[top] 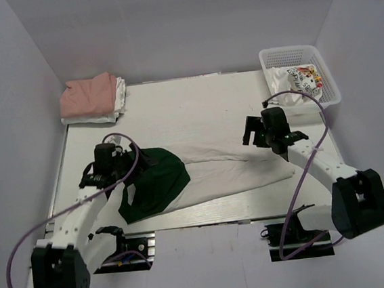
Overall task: Fold and stack the t-shirts
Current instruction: Fold the other side of the tshirt into a rectangle
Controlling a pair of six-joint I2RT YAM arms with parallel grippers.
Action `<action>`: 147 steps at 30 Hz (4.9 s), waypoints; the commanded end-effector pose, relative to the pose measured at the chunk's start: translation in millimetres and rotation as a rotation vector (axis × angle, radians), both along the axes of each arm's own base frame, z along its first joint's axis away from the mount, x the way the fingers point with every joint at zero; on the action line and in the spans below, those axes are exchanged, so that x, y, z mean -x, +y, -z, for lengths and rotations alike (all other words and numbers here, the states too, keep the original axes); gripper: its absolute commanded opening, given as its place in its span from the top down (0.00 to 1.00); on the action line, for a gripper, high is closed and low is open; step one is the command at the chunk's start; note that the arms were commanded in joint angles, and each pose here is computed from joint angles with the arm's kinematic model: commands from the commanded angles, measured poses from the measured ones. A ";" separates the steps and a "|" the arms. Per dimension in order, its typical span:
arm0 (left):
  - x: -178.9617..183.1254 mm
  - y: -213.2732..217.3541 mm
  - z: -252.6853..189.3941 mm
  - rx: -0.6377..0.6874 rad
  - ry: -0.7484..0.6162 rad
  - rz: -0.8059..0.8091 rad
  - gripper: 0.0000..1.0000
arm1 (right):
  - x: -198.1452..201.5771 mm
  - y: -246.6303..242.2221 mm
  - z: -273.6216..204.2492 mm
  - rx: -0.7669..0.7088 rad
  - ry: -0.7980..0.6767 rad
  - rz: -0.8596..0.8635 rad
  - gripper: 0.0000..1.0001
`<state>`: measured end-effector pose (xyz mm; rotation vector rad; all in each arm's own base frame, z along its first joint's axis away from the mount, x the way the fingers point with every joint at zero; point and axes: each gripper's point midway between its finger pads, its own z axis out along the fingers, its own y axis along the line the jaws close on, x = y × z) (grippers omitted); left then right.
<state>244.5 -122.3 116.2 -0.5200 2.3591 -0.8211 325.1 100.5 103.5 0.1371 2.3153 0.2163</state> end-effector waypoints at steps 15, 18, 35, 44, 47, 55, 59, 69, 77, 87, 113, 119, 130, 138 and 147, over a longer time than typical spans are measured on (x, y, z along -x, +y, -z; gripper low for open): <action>-30.9 -47.2 56.1 -0.256 0.038 0.267 0.09 | -5.2 3.8 13.4 0.014 0.026 -0.032 0.10; -6.1 -83.4 58.6 -0.156 0.047 0.432 0.29 | -5.8 3.1 11.0 0.022 0.021 -0.033 0.10; 103.1 -183.1 24.3 -0.044 0.153 0.945 0.15 | 2.6 -2.7 20.2 0.043 0.055 -0.028 0.10; 66.0 -173.2 -27.4 -0.289 -0.093 0.808 0.00 | 2.9 -0.2 21.2 0.055 0.054 -0.059 0.10; 27.6 -110.1 -15.0 -0.524 -0.106 0.461 0.00 | 4.5 -0.2 21.8 0.056 0.060 -0.062 0.10; 25.9 -80.8 55.2 -0.590 0.087 0.320 0.00 | 5.6 8.6 26.9 0.026 0.085 -0.093 0.10; 45.2 -89.0 87.5 -0.527 0.168 0.374 0.00 | 6.9 7.6 40.8 0.047 0.140 -0.092 0.10; 48.4 -100.1 55.2 -0.441 0.102 0.371 0.00 | 5.8 18.0 59.9 0.023 0.195 -0.132 0.10; -11.3 -54.3 10.4 -0.619 0.062 0.033 0.00 | -7.6 1.3 79.8 0.091 0.239 -0.005 0.10; -26.3 -35.7 75.6 -0.521 0.234 -0.009 0.00 | -54.9 -34.0 84.6 0.308 0.240 0.178 0.10; -2.0 32.7 146.7 -0.778 0.510 -0.055 0.00 | -133.1 -58.2 46.9 0.315 0.007 -0.016 0.10; -45.0 26.7 107.7 -0.794 0.364 -0.077 0.00 | -121.5 -16.0 23.6 0.193 -0.049 -0.194 0.10; -98.3 2.4 -16.7 -0.652 0.162 -0.198 0.00 | -107.6 6.0 43.9 0.096 0.009 -0.175 0.10; -58.3 -27.7 55.5 -0.549 0.332 -0.039 0.00 | -106.9 0.5 67.6 0.069 0.098 -0.083 0.10; -87.1 -24.3 105.7 -0.602 0.386 -0.071 0.00 | -65.1 -2.8 96.9 0.026 0.250 0.007 0.10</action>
